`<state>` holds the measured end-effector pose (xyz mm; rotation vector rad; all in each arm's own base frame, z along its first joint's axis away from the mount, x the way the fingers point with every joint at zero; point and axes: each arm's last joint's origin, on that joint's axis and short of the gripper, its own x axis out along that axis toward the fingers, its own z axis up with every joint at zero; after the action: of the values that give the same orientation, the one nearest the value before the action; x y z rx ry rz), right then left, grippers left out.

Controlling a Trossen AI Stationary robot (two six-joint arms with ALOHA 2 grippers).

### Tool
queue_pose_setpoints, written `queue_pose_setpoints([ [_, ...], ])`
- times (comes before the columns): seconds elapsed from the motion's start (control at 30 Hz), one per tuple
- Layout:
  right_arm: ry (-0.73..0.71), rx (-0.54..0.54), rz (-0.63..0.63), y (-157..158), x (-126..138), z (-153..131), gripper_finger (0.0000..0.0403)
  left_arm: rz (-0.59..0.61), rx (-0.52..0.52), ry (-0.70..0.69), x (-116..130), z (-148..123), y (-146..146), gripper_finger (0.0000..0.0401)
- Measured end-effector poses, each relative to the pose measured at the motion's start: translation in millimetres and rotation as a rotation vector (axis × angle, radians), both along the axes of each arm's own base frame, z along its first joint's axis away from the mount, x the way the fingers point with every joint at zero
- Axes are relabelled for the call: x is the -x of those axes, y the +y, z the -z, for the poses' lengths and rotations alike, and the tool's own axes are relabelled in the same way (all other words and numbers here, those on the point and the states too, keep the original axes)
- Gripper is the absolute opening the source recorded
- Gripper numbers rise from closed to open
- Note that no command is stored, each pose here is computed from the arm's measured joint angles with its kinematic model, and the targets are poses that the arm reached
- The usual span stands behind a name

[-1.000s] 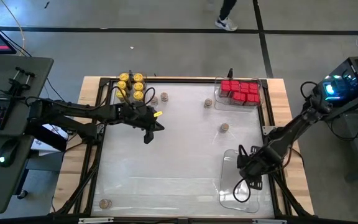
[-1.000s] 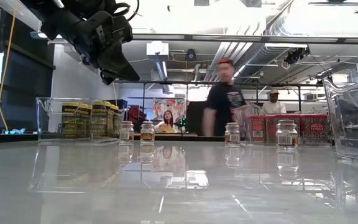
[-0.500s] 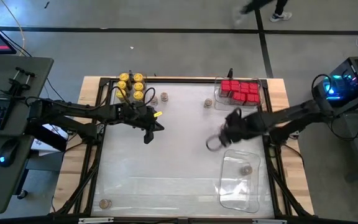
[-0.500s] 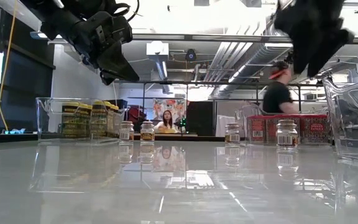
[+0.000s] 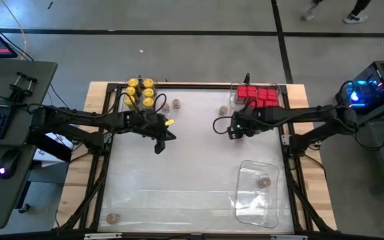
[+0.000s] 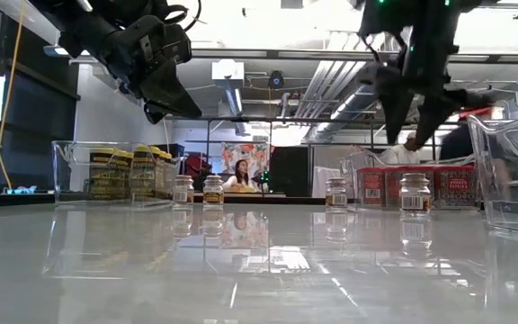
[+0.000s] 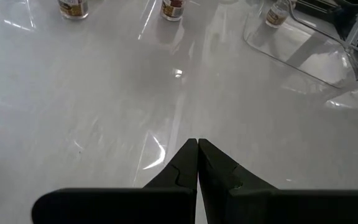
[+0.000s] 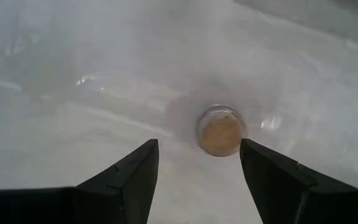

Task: Sort spices by type
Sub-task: Put the brown seasoning bottle into the bottom right transparent bin

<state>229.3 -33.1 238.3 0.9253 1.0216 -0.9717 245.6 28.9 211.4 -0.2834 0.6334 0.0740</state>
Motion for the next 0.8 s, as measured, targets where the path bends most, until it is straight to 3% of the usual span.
queue_pose_setpoints([
  [0.23, 0.038, -0.097, 0.09, -10.7, 10.7, 28.4, 0.0222, 0.002, 0.0, 0.006, 0.3, 0.5, -0.4, 0.0],
  [0.8, -0.035, -0.076, -0.075, -11.4, 14.4, 66.1, 0.0222, 0.002, 0.001, 0.014, 0.8, 1.1, -0.5, 0.0],
])
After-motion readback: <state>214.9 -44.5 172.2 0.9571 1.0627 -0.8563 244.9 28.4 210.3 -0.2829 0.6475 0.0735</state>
